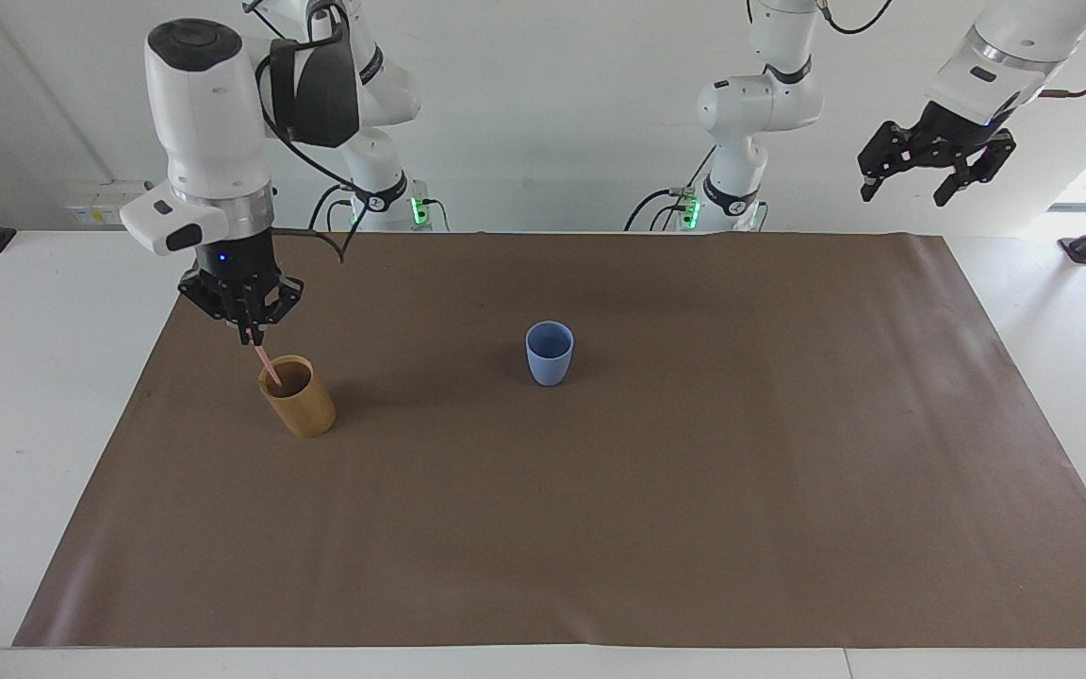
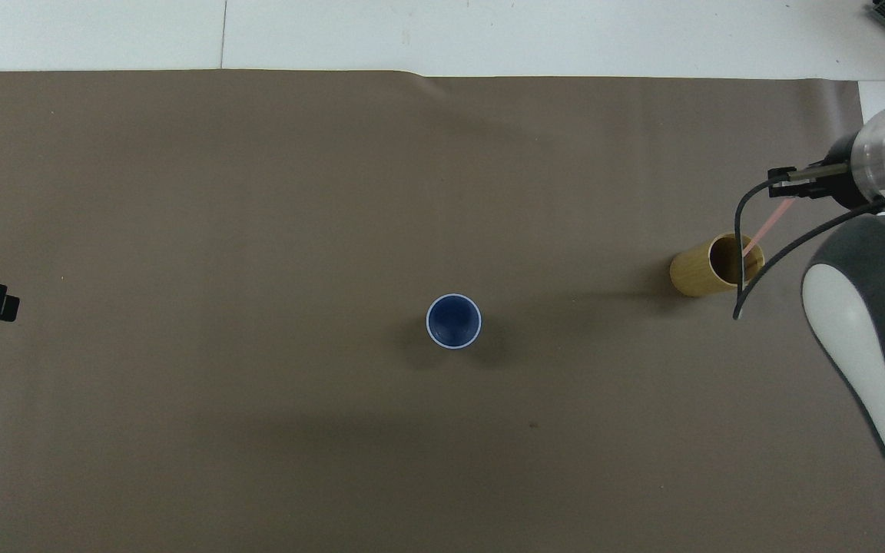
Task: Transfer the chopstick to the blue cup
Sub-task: 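Grasp the pink stick with the right gripper and lift it out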
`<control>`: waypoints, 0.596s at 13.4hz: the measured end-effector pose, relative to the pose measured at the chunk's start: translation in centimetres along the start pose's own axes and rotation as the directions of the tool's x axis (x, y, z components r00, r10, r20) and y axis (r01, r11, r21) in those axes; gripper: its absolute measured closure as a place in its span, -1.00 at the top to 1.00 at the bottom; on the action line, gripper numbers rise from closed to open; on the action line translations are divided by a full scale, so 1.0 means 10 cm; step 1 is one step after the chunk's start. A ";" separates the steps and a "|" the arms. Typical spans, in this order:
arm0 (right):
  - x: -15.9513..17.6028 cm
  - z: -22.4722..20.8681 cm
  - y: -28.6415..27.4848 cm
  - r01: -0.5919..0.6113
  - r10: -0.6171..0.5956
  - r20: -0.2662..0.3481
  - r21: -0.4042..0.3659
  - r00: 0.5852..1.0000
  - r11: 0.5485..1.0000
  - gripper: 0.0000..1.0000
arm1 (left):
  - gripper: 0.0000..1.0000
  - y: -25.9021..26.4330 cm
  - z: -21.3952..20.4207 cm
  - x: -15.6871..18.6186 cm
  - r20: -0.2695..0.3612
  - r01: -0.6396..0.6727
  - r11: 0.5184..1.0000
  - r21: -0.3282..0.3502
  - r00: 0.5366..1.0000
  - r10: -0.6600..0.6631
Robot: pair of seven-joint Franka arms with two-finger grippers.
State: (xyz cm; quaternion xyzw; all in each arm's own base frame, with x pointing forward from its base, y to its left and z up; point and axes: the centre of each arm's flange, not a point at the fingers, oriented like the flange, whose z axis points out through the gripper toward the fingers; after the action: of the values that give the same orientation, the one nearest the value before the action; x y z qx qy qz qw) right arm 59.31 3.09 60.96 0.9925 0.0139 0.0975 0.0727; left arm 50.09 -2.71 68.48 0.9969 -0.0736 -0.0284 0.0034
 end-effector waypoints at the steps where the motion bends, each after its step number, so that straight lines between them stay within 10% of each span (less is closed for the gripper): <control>1: -0.07 -0.16 -0.01 -0.011 0.011 -0.003 0.035 1.000 0.999 -0.81 | 1.00 0.00 0.00 0.00 0.000 0.000 1.000 0.000 1.000 0.000; 8: -0.17 -0.36 -0.72 -0.217 0.215 0.030 0.158 0.976 0.963 -0.81 | 1.00 0.00 -0.01 0.00 -0.001 0.000 1.000 0.000 1.000 0.000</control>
State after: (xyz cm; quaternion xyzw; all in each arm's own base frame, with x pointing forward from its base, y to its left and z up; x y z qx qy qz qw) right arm 56.80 10.66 63.08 0.9913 -0.0872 0.0970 -0.0185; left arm 50.05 -2.71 68.54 0.9969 -0.0736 -0.0280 0.0034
